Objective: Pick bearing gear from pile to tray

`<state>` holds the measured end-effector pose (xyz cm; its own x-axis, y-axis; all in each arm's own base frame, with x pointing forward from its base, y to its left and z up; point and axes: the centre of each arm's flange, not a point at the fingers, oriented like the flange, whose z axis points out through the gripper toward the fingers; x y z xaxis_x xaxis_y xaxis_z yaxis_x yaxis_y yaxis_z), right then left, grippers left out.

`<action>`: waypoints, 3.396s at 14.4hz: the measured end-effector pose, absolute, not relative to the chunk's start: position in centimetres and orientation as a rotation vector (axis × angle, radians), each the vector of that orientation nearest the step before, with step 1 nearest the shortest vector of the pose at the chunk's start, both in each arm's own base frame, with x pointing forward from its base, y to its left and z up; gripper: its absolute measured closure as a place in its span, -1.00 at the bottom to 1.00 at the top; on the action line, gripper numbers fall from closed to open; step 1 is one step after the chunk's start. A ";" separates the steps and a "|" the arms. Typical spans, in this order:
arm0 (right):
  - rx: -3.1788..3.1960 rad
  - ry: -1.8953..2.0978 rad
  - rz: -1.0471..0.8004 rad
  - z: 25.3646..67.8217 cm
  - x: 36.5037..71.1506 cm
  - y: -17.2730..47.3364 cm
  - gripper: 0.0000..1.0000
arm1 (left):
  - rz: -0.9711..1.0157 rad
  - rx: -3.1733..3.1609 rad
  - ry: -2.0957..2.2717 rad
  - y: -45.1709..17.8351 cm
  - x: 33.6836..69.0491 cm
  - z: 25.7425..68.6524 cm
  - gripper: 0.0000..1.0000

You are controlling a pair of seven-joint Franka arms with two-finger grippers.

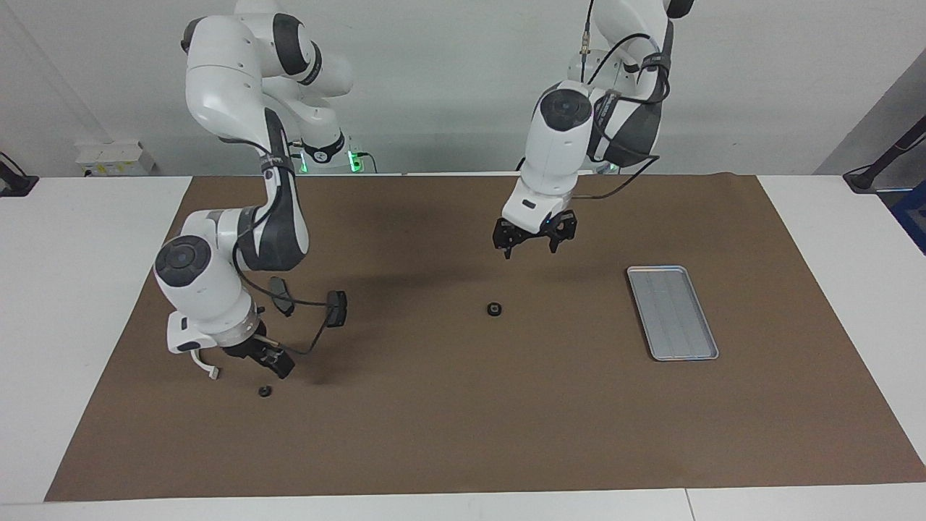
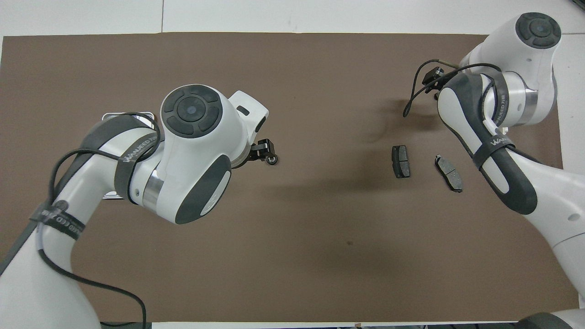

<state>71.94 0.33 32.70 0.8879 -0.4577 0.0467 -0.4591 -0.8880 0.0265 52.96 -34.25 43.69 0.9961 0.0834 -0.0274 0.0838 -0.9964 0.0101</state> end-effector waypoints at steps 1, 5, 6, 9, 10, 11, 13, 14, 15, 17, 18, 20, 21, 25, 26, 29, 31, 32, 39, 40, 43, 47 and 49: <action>3.010 -0.716 0.072 31.4 72.2 0.3 -1.00 | -0.034 3.114 0.164 -35.1 53.5 41.6 -1.00; 2.999 -0.698 0.118 28.8 72.8 -0.4 -1.00 | -0.044 3.097 0.233 -38.1 53.5 36.5 -1.00; 3.001 -0.699 0.128 28.7 72.8 -0.5 -1.00 | -0.035 3.091 0.233 -38.9 53.1 36.3 -1.00; 3.003 -0.702 0.143 28.5 73.0 -0.6 -0.82 | 0.007 3.066 0.223 -40.2 52.2 35.2 -1.00; 3.003 -0.703 0.143 28.4 73.0 -0.7 -0.82 | 0.010 3.064 0.223 -40.2 52.2 34.3 -1.00; 3.003 -0.704 0.143 28.4 73.0 -0.7 -0.74 | 0.014 3.064 0.226 -40.0 52.3 33.3 -1.00; 3.003 -0.707 0.146 28.4 73.0 -0.8 -0.26 | 0.022 3.075 0.229 -39.5 52.6 31.8 -1.00; 3.006 -0.706 0.154 28.6 73.1 -0.7 -0.05 | 0.026 3.080 0.229 -39.2 52.7 31.4 -1.00; 3.008 -0.704 0.157 28.7 73.2 -0.6 0.15 | 0.031 3.081 0.228 -39.1 52.7 31.1 -1.00; 3.009 -0.704 0.160 28.8 73.2 -0.6 0.52 | 0.044 3.094 0.210 -39.0 52.5 30.7 -1.00; 3.009 -0.704 0.160 28.8 73.2 -0.6 0.52 | 0.052 3.100 0.200 -38.9 52.5 30.5 -1.00; 3.009 -0.704 0.160 28.8 73.2 -0.6 0.52 | 0.069 3.099 0.189 -38.8 52.3 30.1 -1.00; 3.009 -0.704 0.159 28.8 73.2 -0.6 0.52 | 0.073 3.099 0.186 -38.8 52.2 29.9 -1.00; 2.998 -0.679 0.074 29.2 72.7 -0.7 0.52 | 0.117 3.105 0.153 -38.6 52.1 29.4 -0.99; 2.998 -0.650 0.046 30.1 72.5 -0.6 0.52 | 0.125 3.106 0.148 -38.6 52.1 29.2 -0.96; 3.006 -0.513 -0.011 35.8 71.4 0.0 0.52 | 0.140 3.109 0.139 -38.4 52.2 29.1 -0.47; 3.005 -0.449 -0.050 41.3 69.7 0.7 0.52 | 0.150 3.110 0.139 -38.2 52.3 29.4 0.02; 3.002 -0.429 -0.066 44.0 68.7 1.6 0.52 | 0.155 3.110 0.139 -38.2 52.3 29.6 0.23; 3.003 -0.437 -0.074 54.1 62.8 10.4 0.52 | 0.156 3.219 0.163 -34.3 59.2 41.5 0.31; 3.006 -0.496 -0.082 53.9 62.5 11.7 0.52 | 0.128 3.230 0.123 -30.8 60.6 44.0 0.31; 3.005 -0.660 -0.071 53.3 61.4 17.6 0.52 | -0.003 3.218 -0.057 -15.6 63.3 49.8 0.31; 3.013 -0.900 0.019 50.3 59.0 29.2 0.52 | -0.069 3.162 -0.217 3.2 63.6 49.6 0.31; 3.013 -1.007 0.051 47.3 57.4 35.2 0.52 | -0.057 3.140 -0.227 6.7 62.1 46.1 0.31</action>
<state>57.39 35.21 47.31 0.7987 -0.6015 0.0190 -0.6003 -0.7986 -0.0435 62.15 6.71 46.09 0.9890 -0.1436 -0.0365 -0.1438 -0.9896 -0.0047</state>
